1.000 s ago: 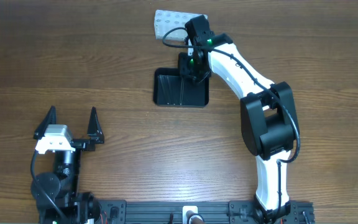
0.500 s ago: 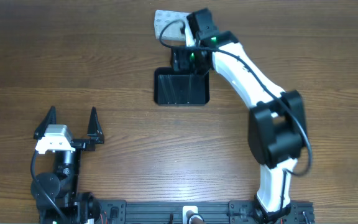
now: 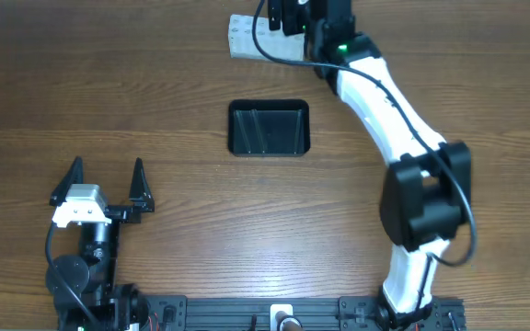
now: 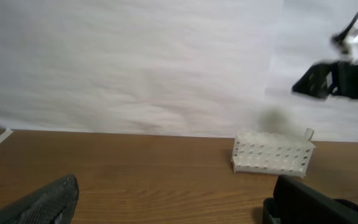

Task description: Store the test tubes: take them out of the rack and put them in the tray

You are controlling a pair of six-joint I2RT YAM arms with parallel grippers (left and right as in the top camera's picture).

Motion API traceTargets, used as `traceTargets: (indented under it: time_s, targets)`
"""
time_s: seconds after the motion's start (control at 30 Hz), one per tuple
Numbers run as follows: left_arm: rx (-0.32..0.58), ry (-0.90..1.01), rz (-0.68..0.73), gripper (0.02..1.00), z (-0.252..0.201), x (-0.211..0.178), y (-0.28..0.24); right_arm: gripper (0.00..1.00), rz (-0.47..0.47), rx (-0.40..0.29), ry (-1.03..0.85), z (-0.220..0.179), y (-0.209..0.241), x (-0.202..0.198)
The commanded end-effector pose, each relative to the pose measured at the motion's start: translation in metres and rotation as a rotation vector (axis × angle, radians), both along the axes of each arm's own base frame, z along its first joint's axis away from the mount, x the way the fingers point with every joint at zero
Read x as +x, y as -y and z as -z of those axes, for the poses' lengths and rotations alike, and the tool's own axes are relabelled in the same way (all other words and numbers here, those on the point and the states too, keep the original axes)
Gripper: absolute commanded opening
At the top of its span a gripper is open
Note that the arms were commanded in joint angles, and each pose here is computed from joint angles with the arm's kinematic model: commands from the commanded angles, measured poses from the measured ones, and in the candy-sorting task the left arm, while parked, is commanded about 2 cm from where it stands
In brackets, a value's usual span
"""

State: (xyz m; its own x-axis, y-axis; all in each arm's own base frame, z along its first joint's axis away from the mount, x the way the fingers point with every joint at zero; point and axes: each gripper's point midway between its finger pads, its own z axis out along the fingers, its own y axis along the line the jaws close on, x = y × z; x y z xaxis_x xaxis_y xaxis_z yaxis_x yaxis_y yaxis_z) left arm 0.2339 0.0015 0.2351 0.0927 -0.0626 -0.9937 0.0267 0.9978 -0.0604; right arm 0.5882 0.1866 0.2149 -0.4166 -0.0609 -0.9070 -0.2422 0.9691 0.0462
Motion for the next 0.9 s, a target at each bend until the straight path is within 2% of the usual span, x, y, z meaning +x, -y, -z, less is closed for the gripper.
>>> traceTargets:
  time_s: [0.03, 0.37, 0.57, 0.9]
  targets:
    - [0.016, 0.005, 0.008, 0.998, 0.001, 0.000, 0.001, 0.993, 0.099, -0.080, -0.008, 0.037, 0.014, 0.014]
    - [0.016, 0.005, 0.008, 0.998, 0.001, 0.000, 0.001, 0.982, 0.150, -0.088, 0.008, 0.071, 0.026, 0.034]
    - [0.016, 0.005, 0.008, 0.998, 0.001, 0.000, 0.001, 0.917, 0.152, -0.100, -0.022, 0.094, 0.027, 0.036]
    - [0.016, 0.005, 0.008, 0.998, 0.001, 0.000, 0.001, 0.680, 0.177, -0.087, -0.053, 0.103, 0.033, 0.034]
